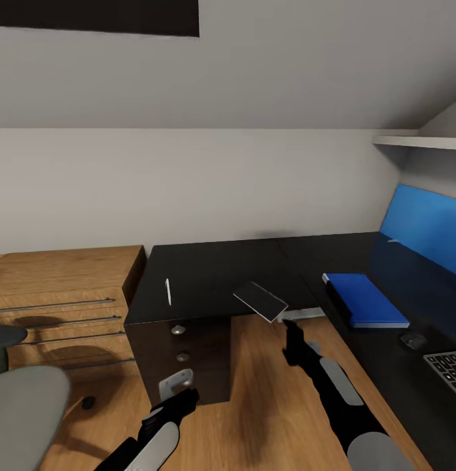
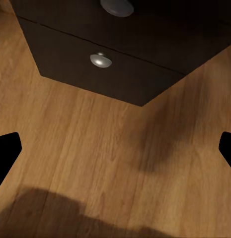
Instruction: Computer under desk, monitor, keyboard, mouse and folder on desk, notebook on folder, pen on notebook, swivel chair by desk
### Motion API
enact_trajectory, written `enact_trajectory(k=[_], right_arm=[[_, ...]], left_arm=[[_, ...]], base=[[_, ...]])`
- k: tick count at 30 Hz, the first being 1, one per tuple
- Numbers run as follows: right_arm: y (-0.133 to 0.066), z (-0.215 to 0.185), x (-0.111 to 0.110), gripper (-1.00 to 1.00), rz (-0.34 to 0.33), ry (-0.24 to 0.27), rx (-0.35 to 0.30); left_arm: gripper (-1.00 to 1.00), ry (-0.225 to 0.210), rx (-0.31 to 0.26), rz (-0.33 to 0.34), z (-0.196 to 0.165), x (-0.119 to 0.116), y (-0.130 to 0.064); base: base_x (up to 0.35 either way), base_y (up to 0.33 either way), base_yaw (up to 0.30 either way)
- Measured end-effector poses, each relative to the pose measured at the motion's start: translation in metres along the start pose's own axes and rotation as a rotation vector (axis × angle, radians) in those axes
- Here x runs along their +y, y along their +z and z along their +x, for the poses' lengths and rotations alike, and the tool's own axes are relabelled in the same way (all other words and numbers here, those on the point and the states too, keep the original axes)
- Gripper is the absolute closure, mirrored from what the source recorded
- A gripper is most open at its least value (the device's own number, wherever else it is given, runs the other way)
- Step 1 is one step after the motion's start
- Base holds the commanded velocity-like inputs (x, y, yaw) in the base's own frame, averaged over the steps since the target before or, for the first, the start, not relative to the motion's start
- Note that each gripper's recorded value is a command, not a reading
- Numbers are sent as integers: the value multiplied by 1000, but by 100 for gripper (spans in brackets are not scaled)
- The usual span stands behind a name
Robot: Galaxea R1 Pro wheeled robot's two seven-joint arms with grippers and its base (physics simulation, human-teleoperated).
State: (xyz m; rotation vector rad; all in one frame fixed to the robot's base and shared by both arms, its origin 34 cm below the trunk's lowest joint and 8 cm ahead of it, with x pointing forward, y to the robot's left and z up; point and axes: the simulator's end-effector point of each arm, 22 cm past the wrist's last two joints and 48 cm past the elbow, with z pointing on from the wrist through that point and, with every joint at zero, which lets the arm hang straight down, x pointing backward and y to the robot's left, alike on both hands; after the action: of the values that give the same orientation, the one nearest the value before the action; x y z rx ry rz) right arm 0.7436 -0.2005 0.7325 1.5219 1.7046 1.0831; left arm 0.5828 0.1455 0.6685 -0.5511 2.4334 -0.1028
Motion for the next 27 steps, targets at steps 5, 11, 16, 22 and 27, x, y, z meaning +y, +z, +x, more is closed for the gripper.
enact_trajectory(k=[5, 11, 16, 22, 27], right_arm=[[4, 3, -5, -100, -18, 23, 19], [7, 0, -4, -100, -63, 27, 18], [6, 6, 12, -100, -105, 6, 25], [6, -5, 6, -100, -82, 12, 5], [6, -7, 5, -100, -78, 11, 3]], left_arm=[[-100, -15, -5, -6, -1, 5, 6], [-100, -16, -5, -4, 5, 7, 14], [-100, -11, 13, -16, 16, 7, 17], [-100, -6, 14, -20, 17, 7, 17], [-100, -4, 12, -22, 17, 7, 17]], base=[[0, 0, 0], [0, 0, 0], [0, 0, 0], [0, 0, 0], [6, 0, 0]])
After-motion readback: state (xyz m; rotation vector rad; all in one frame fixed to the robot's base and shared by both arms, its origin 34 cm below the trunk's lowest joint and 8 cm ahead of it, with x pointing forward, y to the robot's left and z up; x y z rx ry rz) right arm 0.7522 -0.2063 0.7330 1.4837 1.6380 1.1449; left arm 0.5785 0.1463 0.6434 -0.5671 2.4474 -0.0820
